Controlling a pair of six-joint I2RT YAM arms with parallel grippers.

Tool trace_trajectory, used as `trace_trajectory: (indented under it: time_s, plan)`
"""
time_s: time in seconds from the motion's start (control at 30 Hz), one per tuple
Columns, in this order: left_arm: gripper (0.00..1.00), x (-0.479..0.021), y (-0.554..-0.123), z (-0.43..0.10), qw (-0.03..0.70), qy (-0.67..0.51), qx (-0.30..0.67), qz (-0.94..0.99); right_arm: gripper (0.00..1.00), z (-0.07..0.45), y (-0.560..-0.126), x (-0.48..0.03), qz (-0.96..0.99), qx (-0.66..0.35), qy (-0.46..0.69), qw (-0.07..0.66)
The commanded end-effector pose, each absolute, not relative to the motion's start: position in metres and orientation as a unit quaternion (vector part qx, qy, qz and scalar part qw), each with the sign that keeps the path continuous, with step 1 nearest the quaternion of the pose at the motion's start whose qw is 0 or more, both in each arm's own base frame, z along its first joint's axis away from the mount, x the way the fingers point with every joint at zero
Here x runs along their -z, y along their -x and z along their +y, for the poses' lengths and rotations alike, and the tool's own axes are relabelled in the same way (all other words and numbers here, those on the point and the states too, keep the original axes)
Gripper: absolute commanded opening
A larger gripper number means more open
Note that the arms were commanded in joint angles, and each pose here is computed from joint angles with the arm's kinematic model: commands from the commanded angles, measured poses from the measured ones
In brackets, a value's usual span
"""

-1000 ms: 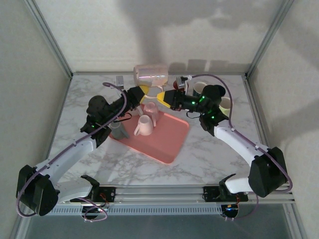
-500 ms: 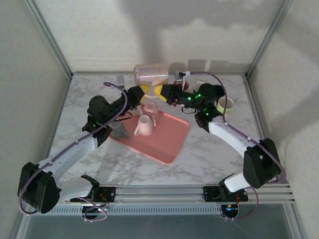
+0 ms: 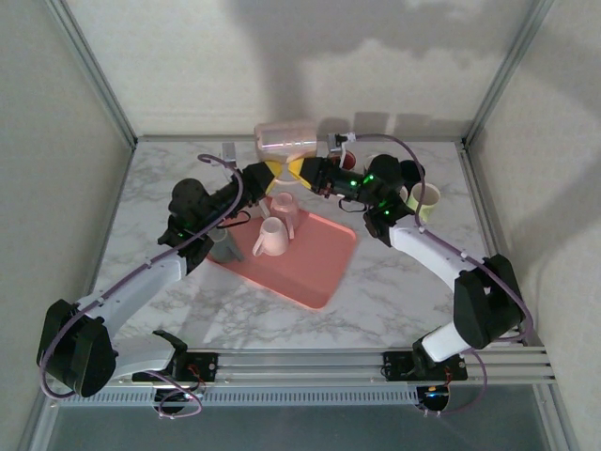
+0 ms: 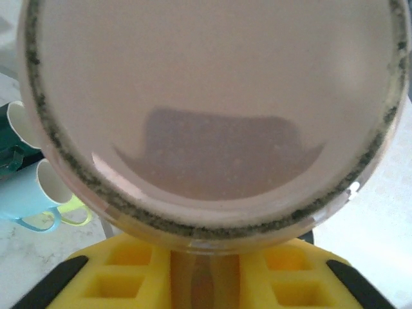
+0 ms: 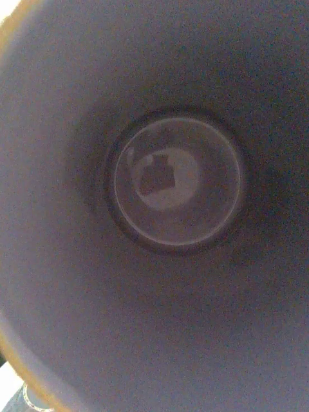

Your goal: Turn the mug right side up

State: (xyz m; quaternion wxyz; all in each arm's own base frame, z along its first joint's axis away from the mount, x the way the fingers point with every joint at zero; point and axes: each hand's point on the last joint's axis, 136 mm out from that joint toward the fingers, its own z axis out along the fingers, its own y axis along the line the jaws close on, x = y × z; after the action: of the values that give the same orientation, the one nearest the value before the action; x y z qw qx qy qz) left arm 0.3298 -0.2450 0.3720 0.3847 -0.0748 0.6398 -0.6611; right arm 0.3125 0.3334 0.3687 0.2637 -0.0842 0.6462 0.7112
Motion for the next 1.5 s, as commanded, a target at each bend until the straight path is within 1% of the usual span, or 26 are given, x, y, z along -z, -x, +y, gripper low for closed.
trace_trajectory:
  time_s: [0.0, 0.07, 0.1, 0.17, 0.37, 0.5, 0.7, 1.03, 1.23, 1.47]
  plan:
    - [0.44, -0.401, -0.323, -0.24, 0.435, 0.036, 0.662, 0.609, 0.0, 0.329, -0.309, -0.397, 0.626, -0.699, 0.116, 0.325]
    - [0.58, -0.399, -0.325, -0.238, 0.44, 0.035, 0.654, 0.614, 0.0, 0.328, -0.309, -0.399, 0.624, -0.698, 0.117, 0.33]
    - [0.64, -0.398, -0.325, -0.238, 0.443, 0.034, 0.649, 0.618, 0.0, 0.327, -0.308, -0.4, 0.623, -0.697, 0.119, 0.333]
    - [0.7, -0.394, -0.326, -0.236, 0.451, 0.031, 0.633, 0.629, 0.0, 0.325, -0.308, -0.4, 0.624, -0.693, 0.118, 0.341]
    - [0.77, -0.37, -0.331, -0.229, 0.46, 0.014, 0.573, 0.678, 0.0, 0.316, -0.309, -0.393, 0.648, -0.66, 0.118, 0.361]
    - [0.79, -0.35, -0.333, -0.221, 0.46, 0.004, 0.528, 0.714, 0.0, 0.306, -0.313, -0.382, 0.676, -0.623, 0.114, 0.377]
    - [0.8, -0.33, -0.333, -0.203, 0.472, 0.001, 0.467, 0.748, 0.0, 0.278, -0.32, -0.355, 0.734, -0.535, 0.099, 0.407]
    - [0.81, -0.309, -0.332, -0.186, 0.5, -0.026, 0.386, 0.775, 0.0, 0.209, -0.328, -0.298, 0.844, -0.296, 0.073, 0.441]
    - [0.81, -0.293, -0.337, -0.181, 0.491, -0.022, 0.356, 0.794, 0.0, 0.184, -0.333, -0.267, 0.877, -0.181, 0.106, 0.433]
    - [0.81, -0.278, -0.344, -0.183, 0.469, -0.017, 0.346, 0.812, 0.0, 0.157, -0.342, -0.238, 0.9, -0.066, 0.129, 0.411]
